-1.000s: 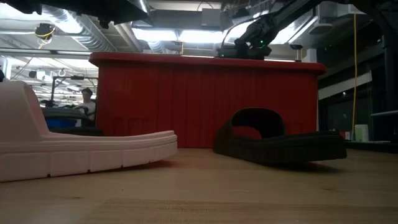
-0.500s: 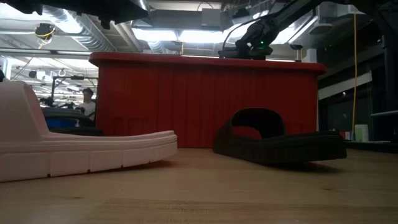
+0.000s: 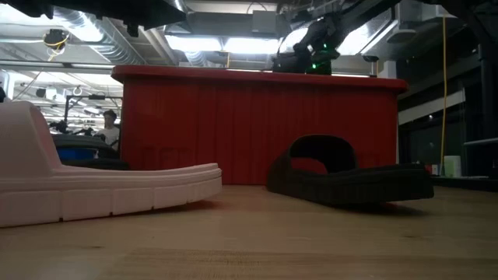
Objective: Pick and place slides into bin
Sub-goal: Put the pink slipper into the red bin
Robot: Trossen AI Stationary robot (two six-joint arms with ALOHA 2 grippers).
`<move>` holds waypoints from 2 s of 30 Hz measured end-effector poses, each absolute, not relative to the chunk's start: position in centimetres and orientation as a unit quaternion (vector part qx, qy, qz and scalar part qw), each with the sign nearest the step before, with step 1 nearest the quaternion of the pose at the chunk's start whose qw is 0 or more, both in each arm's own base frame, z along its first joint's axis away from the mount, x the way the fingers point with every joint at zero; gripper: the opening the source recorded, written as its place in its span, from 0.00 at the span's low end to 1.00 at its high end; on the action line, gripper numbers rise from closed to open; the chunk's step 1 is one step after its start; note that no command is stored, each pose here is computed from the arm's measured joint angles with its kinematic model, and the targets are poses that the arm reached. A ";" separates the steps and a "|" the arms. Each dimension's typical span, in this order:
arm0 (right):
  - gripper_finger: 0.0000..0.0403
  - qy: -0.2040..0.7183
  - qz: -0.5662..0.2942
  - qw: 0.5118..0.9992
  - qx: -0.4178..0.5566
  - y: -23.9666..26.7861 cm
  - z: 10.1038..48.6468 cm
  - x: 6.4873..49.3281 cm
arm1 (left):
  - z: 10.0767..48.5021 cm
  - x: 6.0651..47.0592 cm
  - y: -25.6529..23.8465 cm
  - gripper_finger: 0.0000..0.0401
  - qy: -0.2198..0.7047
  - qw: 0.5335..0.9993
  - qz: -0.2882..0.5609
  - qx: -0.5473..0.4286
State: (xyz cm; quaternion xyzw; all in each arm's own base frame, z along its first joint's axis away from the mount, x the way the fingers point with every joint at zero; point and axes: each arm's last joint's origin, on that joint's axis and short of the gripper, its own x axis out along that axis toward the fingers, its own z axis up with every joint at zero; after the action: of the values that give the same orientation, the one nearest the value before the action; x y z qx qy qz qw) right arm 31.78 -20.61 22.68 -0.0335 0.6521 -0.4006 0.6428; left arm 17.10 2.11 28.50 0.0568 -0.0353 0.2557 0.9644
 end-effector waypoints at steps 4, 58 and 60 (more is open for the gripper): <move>0.44 0.638 -0.406 0.654 -0.032 -20.9 25.2 32.3 | 28.5 17.1 2.1 0.00 -0.035 0.964 0.256 0.058; 0.00 0.387 -0.386 0.836 -0.042 3.2 37.0 38.4 | 27.9 11.8 0.8 0.00 0.037 0.989 0.058 0.132; 0.00 0.402 -0.377 0.832 -0.053 4.3 35.7 38.3 | 27.8 12.0 0.5 0.00 0.038 0.991 0.044 0.120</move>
State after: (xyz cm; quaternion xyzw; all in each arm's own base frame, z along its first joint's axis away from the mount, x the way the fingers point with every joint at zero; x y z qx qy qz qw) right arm 38.34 4.29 35.71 -0.0529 0.4023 -0.3774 0.8324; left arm 12.03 0.47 27.83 0.1204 0.0383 0.0442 0.9910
